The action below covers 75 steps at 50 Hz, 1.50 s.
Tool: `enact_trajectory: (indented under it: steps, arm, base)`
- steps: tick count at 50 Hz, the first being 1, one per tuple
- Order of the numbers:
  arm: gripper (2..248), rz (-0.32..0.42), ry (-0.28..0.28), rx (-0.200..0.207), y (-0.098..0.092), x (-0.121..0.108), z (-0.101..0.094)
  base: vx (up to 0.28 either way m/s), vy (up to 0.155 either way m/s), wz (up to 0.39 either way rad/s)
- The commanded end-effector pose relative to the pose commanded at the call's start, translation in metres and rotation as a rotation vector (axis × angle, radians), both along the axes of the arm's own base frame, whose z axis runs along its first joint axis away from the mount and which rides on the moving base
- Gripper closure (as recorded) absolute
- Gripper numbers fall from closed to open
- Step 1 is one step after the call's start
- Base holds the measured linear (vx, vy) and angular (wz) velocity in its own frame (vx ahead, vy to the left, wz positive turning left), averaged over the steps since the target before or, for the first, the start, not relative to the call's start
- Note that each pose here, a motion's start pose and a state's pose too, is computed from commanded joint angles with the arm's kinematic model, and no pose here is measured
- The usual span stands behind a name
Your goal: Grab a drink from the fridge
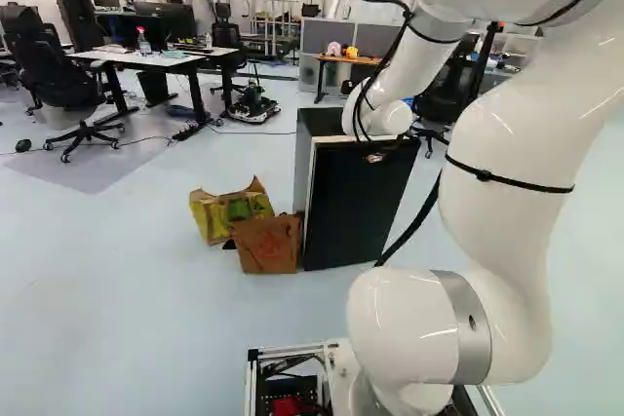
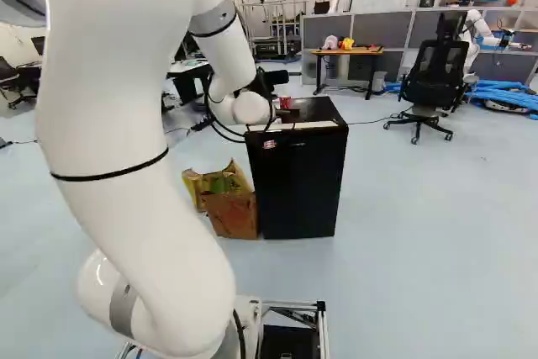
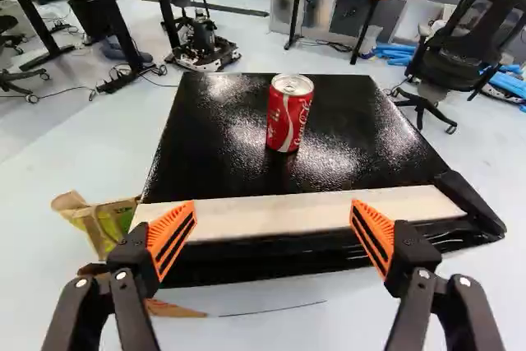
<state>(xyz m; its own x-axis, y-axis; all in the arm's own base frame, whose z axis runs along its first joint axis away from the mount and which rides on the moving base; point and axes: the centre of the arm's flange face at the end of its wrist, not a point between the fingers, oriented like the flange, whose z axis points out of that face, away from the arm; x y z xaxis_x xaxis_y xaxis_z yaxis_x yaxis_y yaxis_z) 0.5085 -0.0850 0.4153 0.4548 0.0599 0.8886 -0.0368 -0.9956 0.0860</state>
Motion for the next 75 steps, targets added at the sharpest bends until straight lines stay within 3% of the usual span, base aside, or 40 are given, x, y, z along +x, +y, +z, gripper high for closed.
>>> enact_trajectory:
  steps: [35, 53, 75]
  arm:
    - [3, -0.023, -0.127, 0.025, -0.004, 0.042, -0.027]
    - [3, -0.043, -0.224, 0.031, -0.007, 0.06, -0.021]
    - [3, -0.04, -0.209, 0.034, -0.008, 0.081, -0.043]
  base:
    - [0.0, 0.0, 0.0]
    - [0.0, 0.0, 0.0]
    - [0.0, 0.0, 0.0]
